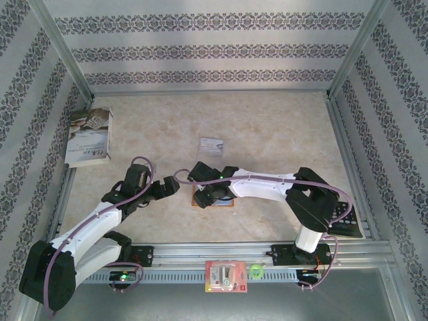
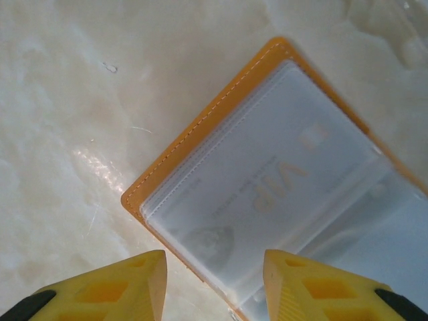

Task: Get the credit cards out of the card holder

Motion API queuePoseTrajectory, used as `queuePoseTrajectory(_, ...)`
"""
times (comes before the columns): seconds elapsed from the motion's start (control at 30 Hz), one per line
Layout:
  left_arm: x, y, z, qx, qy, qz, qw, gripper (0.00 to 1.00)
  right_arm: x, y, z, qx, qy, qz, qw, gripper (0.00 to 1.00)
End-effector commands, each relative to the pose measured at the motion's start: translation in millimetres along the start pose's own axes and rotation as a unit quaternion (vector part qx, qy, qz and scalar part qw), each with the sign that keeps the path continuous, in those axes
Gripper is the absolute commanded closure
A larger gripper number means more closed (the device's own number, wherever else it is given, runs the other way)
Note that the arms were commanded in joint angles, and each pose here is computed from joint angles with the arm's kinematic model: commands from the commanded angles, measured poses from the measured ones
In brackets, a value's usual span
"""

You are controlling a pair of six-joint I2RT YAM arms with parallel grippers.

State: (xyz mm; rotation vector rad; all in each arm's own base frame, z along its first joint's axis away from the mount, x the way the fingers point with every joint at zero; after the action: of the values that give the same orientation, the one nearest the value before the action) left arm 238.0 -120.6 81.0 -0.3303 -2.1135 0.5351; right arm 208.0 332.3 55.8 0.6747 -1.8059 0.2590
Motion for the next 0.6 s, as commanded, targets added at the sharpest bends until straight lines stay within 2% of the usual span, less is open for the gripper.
queuePoseTrajectory(0.0,0,-1,-5,0.004,-0.012,0.008,1.0,0.01,-5,3,-17,0.0,-0.02,0.019,1.0,0.57)
queuePoseTrajectory(0.47,-2,1,-5,0.002,-0.012,0.005,1.0,0.02,-31,6,-1,0.035,0.017,0.044,0.998,0.54)
queuePoseTrajectory(0.57,-3,-2,-5,-0.001,-0.007,0.012,1.0,0.07,-35,2,4,0.034,0.023,0.051,0.998,0.62)
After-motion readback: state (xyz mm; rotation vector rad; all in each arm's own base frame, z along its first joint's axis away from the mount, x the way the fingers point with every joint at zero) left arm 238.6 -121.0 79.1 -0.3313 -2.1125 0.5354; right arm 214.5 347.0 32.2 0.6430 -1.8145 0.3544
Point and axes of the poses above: each hand's point on the last joint's axis, 136 mm out from that joint toward the fingers, its own x axis back along the fingers, its own y axis along the line the jaws close on, z = x × y, the point moved 1 cm from there along x, back along the fingers, and after that the axes turned 8 degrees about -x, right-handed, at the moved point
